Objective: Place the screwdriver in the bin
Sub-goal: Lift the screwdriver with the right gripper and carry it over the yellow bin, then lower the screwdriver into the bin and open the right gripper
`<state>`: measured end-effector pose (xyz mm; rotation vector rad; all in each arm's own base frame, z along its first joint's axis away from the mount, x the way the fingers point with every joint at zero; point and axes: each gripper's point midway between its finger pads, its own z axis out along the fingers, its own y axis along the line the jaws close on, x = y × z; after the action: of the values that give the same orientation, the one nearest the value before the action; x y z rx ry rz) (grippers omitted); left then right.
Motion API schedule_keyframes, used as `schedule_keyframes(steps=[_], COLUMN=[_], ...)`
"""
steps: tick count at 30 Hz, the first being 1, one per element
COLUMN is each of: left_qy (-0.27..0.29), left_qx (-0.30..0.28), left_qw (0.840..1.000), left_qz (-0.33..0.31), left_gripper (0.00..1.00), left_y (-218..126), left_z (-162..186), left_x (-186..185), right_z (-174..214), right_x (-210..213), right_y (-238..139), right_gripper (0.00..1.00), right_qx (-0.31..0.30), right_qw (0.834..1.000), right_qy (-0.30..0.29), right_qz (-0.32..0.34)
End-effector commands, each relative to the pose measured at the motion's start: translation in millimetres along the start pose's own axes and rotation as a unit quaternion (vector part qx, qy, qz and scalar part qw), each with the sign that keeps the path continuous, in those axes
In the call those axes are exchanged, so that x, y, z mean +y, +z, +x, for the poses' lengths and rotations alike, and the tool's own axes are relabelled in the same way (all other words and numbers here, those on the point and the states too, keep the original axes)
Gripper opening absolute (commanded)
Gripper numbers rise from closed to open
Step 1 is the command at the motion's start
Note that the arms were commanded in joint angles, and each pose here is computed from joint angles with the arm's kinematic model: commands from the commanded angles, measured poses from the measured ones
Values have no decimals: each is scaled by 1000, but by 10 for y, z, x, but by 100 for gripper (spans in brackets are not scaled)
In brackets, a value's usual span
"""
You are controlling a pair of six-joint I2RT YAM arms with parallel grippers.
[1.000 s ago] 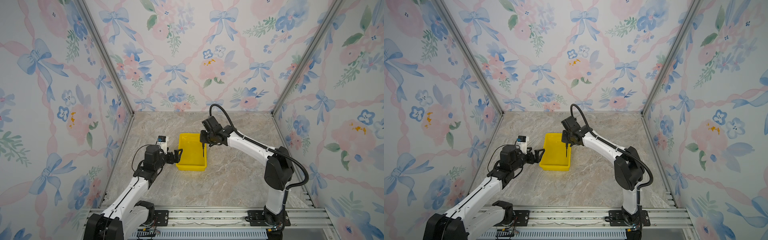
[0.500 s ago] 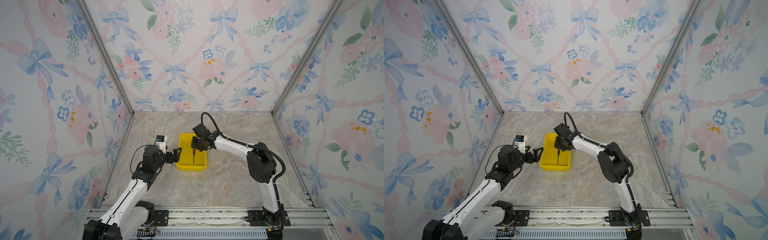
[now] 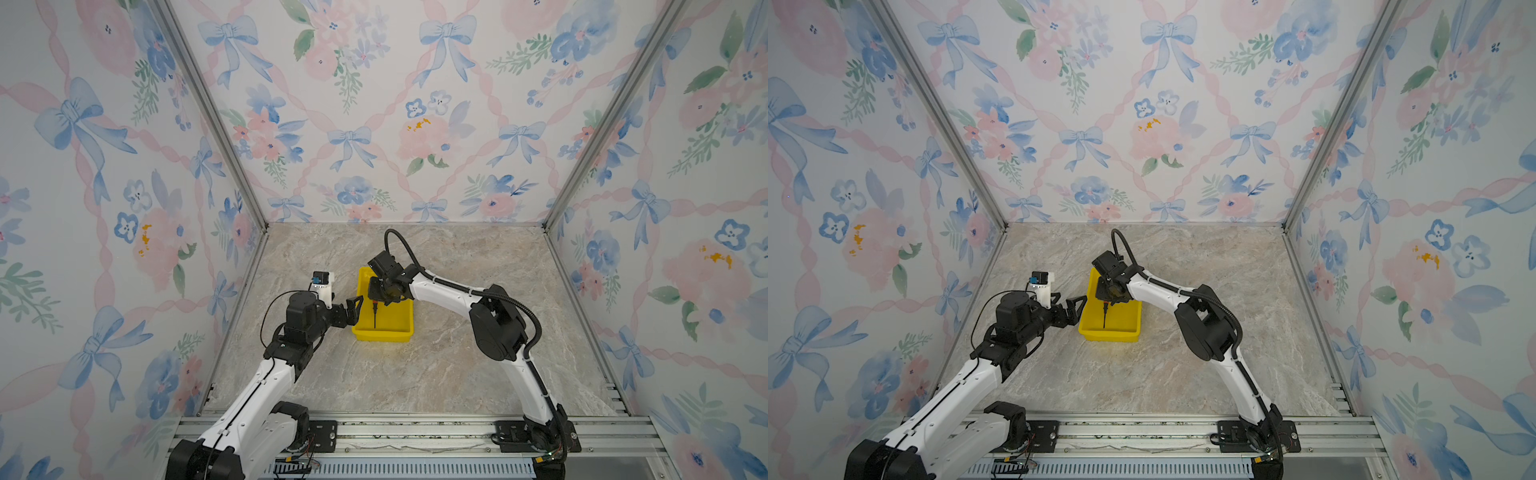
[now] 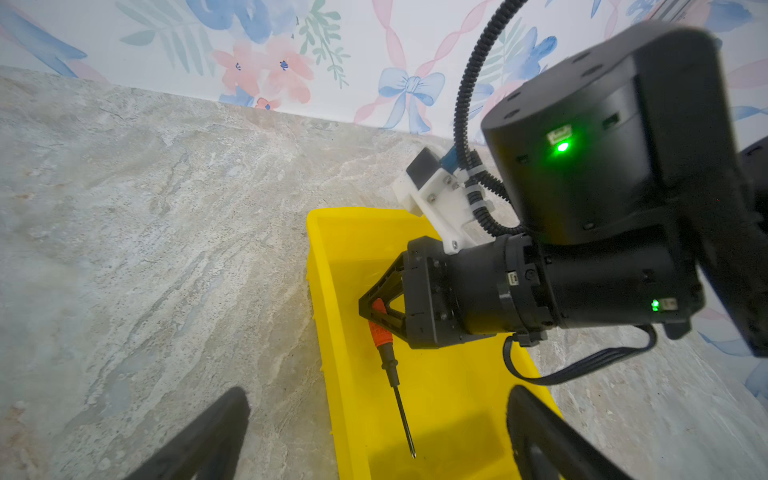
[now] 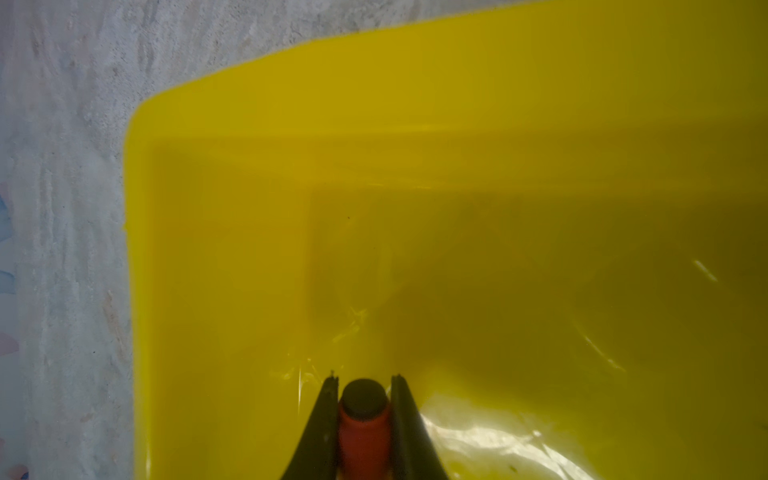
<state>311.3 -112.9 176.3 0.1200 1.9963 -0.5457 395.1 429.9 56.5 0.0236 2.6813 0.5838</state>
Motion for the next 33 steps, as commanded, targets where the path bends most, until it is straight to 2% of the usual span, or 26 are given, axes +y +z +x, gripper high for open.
schedule_keyframes(steps=[1,9,22,28,33], left_qy=[10,11,18,19,21], left_qx=[4,2,-3,-12,-15], left_qw=[1000,1000,1000,999,999], left_qz=[-4,-6,-20,-30,-35], left_gripper=[98,97,98,97,98], left_y=[-4,-13,-25,-54,-59], left_z=[66,55,36,-5,-19], left_x=[12,17,60,83,100], right_z=[10,63,50,-74,-246], right_x=[-40,-117,-133,-99,5], right_y=[61,141,121,-43,-296], right_gripper=[6,8,23,35,40], right_qx=[1,2,-7,-37,-65], right_qw=[1000,1000,999,998,997], right_qy=[-6,-2,-3,-13,-30], right_qz=[18,29,40,41,38])
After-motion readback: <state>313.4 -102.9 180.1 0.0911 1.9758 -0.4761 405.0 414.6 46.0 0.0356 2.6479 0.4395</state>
